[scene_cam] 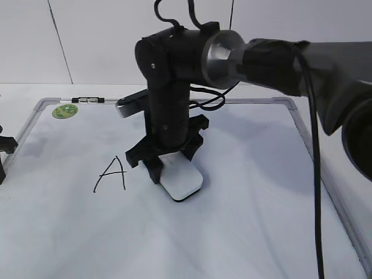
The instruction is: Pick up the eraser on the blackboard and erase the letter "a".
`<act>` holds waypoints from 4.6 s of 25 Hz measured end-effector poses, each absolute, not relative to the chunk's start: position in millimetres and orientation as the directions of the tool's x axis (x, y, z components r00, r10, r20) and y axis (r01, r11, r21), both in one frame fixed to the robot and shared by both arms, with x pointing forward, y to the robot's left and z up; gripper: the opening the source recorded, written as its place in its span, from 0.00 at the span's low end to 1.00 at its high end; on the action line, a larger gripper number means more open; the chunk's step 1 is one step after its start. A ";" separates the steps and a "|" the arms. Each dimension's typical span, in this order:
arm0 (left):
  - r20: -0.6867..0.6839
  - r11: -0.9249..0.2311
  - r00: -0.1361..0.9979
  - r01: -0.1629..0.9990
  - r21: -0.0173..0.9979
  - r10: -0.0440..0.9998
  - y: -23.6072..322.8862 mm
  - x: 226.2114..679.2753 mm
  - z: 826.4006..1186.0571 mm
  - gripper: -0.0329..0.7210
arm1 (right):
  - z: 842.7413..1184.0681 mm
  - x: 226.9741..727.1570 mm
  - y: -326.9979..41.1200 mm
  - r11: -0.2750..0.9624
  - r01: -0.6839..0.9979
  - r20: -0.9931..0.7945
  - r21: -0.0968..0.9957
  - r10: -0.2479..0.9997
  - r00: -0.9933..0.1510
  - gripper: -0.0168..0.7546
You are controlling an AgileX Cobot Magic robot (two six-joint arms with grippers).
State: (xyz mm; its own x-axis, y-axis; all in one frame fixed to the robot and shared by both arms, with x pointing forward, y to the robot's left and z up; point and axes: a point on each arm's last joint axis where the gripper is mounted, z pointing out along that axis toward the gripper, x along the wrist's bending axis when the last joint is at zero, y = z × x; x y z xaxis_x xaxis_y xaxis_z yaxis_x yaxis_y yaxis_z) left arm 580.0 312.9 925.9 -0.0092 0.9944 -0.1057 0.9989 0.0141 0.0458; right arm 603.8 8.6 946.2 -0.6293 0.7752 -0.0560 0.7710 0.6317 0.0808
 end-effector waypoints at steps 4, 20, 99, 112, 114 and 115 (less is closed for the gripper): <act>-0.106 0.014 -0.009 0.999 0.046 0.994 312.9 580.0 925.9 0.22 | 945.9 590.1 24.1 0.663 0.745 -0.050 0.080 0.749 -0.661 0.70; -0.106 0.014 -0.009 0.999 0.046 0.994 312.9 580.0 925.9 0.22 | 945.2 590.1 24.3 0.657 0.750 -0.057 0.079 0.754 -0.654 0.70; -0.103 0.012 -0.007 0.999 0.047 0.995 313.2 580.1 925.8 0.22 | 970.9 613.0 -237.4 0.042 0.999 -0.089 0.003 0.995 -0.041 0.70; -0.103 0.012 -0.007 0.999 0.047 0.995 313.2 580.1 925.8 0.22 | 960.7 616.4 -235.2 0.034 0.999 -0.049 -0.008 0.998 -0.035 0.70; -0.103 0.012 -0.007 0.999 0.047 0.995 313.2 580.1 925.8 0.22 | 958.3 616.8 -235.1 0.040 0.999 -0.050 -0.013 0.998 -0.041 0.70; -0.103 0.012 -0.007 0.999 0.047 0.995 313.2 580.1 925.8 0.22 | 957.1 616.7 -235.2 0.041 0.999 -0.050 -0.015 0.998 -0.042 0.70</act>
